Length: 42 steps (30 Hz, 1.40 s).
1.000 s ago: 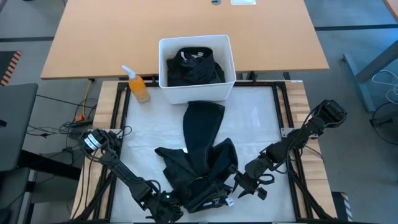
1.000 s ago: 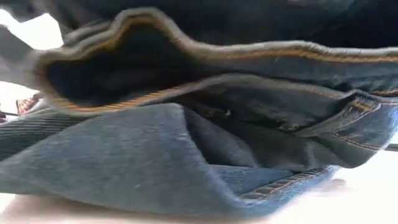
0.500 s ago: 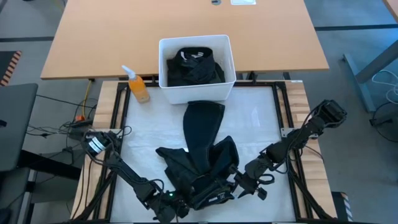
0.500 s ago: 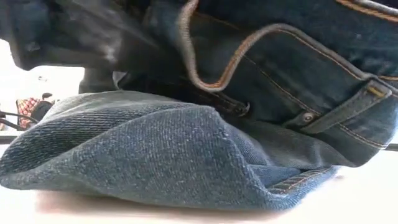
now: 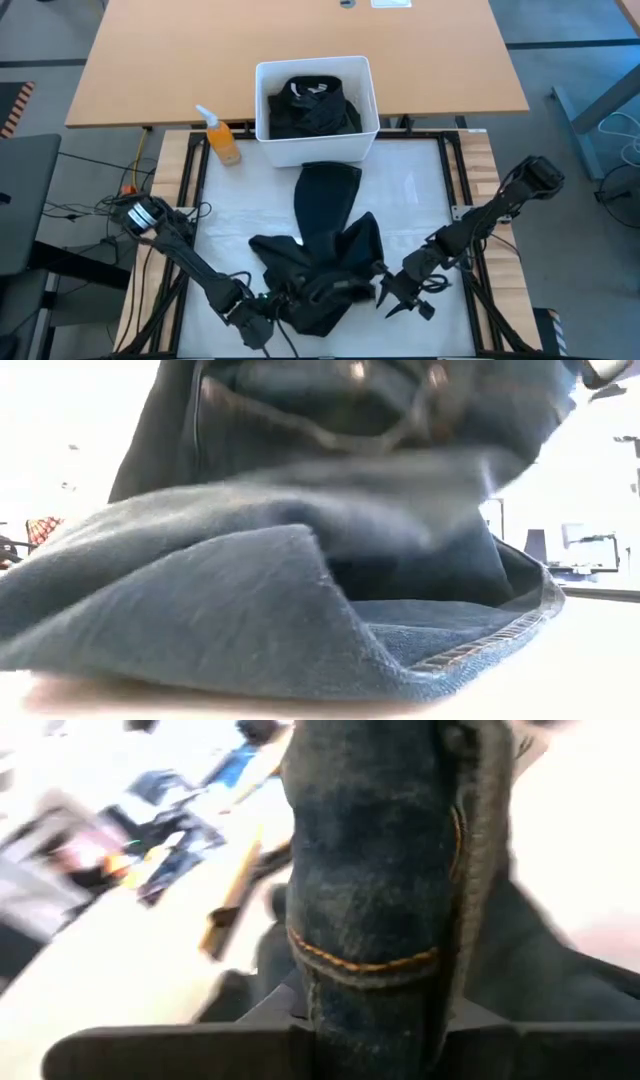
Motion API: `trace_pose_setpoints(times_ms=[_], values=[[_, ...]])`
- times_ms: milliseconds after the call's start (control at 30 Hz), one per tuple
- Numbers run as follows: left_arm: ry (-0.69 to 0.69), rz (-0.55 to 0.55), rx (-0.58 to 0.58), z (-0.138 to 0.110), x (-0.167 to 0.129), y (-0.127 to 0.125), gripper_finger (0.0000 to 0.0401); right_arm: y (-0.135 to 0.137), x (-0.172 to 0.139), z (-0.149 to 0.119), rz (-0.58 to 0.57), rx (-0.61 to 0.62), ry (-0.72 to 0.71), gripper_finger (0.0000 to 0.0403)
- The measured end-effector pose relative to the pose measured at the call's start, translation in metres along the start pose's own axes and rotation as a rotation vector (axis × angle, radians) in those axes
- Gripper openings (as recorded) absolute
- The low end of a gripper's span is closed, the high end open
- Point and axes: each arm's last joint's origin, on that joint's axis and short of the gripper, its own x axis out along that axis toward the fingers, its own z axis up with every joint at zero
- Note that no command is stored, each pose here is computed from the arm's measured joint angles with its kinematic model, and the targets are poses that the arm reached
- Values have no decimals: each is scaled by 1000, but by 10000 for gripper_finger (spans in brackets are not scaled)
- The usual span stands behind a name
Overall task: Fold laundry
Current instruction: Fold the dark blue jeans from the white laundry organizer
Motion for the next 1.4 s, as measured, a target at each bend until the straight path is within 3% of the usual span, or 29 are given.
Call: trace_pose_setpoints(times_ms=[133,233,433,567,667,900,1033,1233,1400], values=[[-12,27,-38,13,-2,25,42,2,-8,6,-1,-5,-35,168],[-44,28,-181,27,-3,54,23,3,-13,9,-1,-10,-56,168],[-194,-12,-568,57,-7,144,22,6,-21,16,5,42,-97,168],[-301,-25,-721,65,-15,200,22,14,-20,13,26,38,-67,168],[-449,-107,-809,70,-24,235,22,21,-18,8,-13,27,-15,163],[-900,-319,-927,84,-39,271,22,24,-18,1,-160,13,57,121],[-1100,-292,-983,93,-49,293,22,24,-29,9,-176,-16,54,96],[-1136,-193,-1010,111,-49,321,34,29,-63,45,-198,-39,-76,64],[-1088,-111,-960,132,-41,338,26,28,-89,69,-386,-36,-211,34]])
